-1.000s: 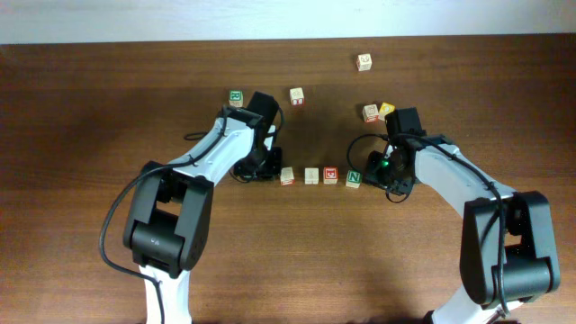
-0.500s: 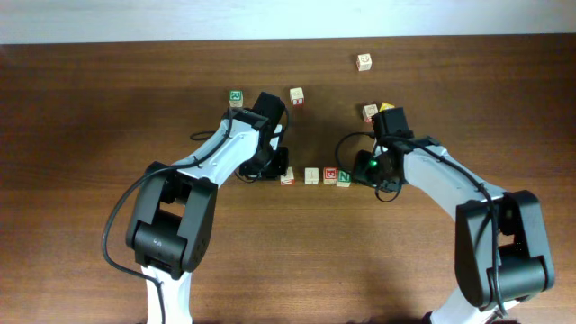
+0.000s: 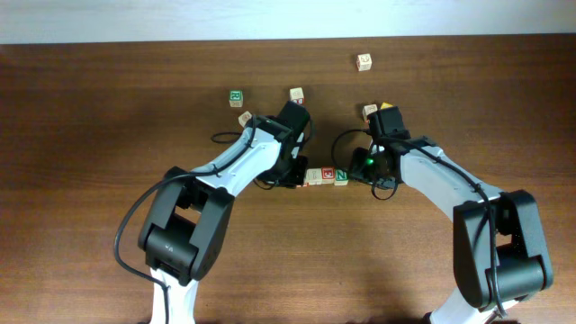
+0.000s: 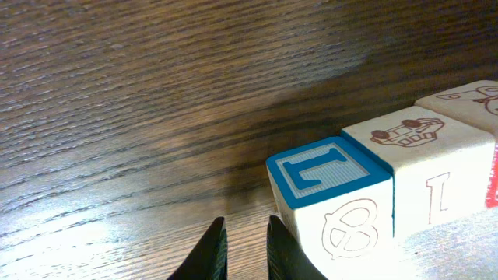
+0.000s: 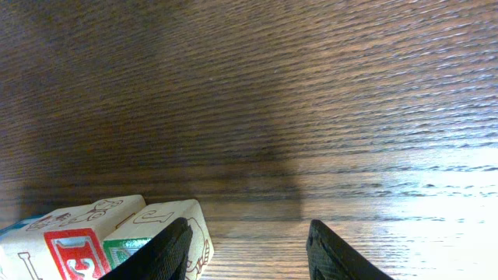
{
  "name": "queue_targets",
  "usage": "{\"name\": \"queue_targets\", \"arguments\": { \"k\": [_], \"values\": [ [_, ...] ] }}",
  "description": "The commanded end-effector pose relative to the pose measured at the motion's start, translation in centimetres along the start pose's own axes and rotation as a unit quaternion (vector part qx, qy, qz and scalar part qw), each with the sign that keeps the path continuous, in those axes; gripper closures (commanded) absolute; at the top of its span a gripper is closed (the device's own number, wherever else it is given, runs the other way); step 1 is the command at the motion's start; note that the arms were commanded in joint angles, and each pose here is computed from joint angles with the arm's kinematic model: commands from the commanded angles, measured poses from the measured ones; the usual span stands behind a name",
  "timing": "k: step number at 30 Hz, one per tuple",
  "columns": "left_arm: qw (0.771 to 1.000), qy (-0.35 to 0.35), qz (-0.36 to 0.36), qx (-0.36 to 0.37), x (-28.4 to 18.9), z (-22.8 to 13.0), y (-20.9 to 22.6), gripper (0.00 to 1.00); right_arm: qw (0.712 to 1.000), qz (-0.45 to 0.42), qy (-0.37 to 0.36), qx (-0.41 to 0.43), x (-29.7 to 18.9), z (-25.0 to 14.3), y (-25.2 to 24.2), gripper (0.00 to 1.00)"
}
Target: Rotate 4 blocks
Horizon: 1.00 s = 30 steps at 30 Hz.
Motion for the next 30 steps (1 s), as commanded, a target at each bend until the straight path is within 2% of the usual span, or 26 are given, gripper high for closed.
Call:
{"name": "queue_targets", "arguments": {
  "k": [1,4,7,9,10,11,13,24,27,30],
  "values": [
    [1.0,0.002,-0.021,0.02,0.3,-0.6,-2.1,0.8,1.0,0.023,0.018,-0.013,0.7,-0.8,1.4,0.51],
    [1.0,-0.007,0.0,0.027,0.4,-0.5,-1.9,0.66,0.999,0.024,0.018,-0.015,0.7,-0.8,1.5,0.5],
    [0.999,-0.005,0.028,0.014,0.2,-0.3,-0.5,0.66,0.999,0.03,0.019,-0.011,0.3,-0.4,1.5,0.5],
    [0.999,0.001,0.034,0.008,-0.1,0.1,0.6,0.61,0.999,0.027,0.021,-0.013,-0.3,0.2,1.4,0.5],
    [0.999,0.004,0.035,0.006,-0.3,0.4,1.0,0.55,0.999,0.027,0.021,-0.019,-0.6,0.4,1.4,0.5],
    [0.999,0.004,0.037,-0.001,-0.6,0.7,1.7,0.4,0.999,0.026,0.021,-0.027,-0.9,0.7,1.4,0.46],
    [0.999,-0.001,0.036,-0.005,-1.4,1.7,3.0,0.29,0.999,0.028,0.014,-0.044,-1.8,1.7,1.9,0.44],
    [0.999,-0.043,0.023,-0.001,-5.9,5.0,4.0,0.28,0.995,0.048,-0.042,-0.079,-3.3,4.2,4.1,0.45],
    [0.999,-0.045,0.023,0.0,-6.0,5.1,4.0,0.32,0.993,0.053,-0.054,-0.095,-2.5,4.3,5.3,0.55],
    [0.999,-0.044,0.023,-0.001,-6.0,5.1,4.0,0.34,0.994,0.021,-0.055,-0.096,-0.8,3.9,6.0,0.58]
  ]
}}
Point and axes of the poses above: each gripper's point midway between its finger pads, its own x axis out along the fingers, its own y axis along the line the jaws close on, z = x × y, the point moved 10 cm from there along -x, back along the fingers, and after that the axes turned 10 degrees about -x, right-handed, at the moved point
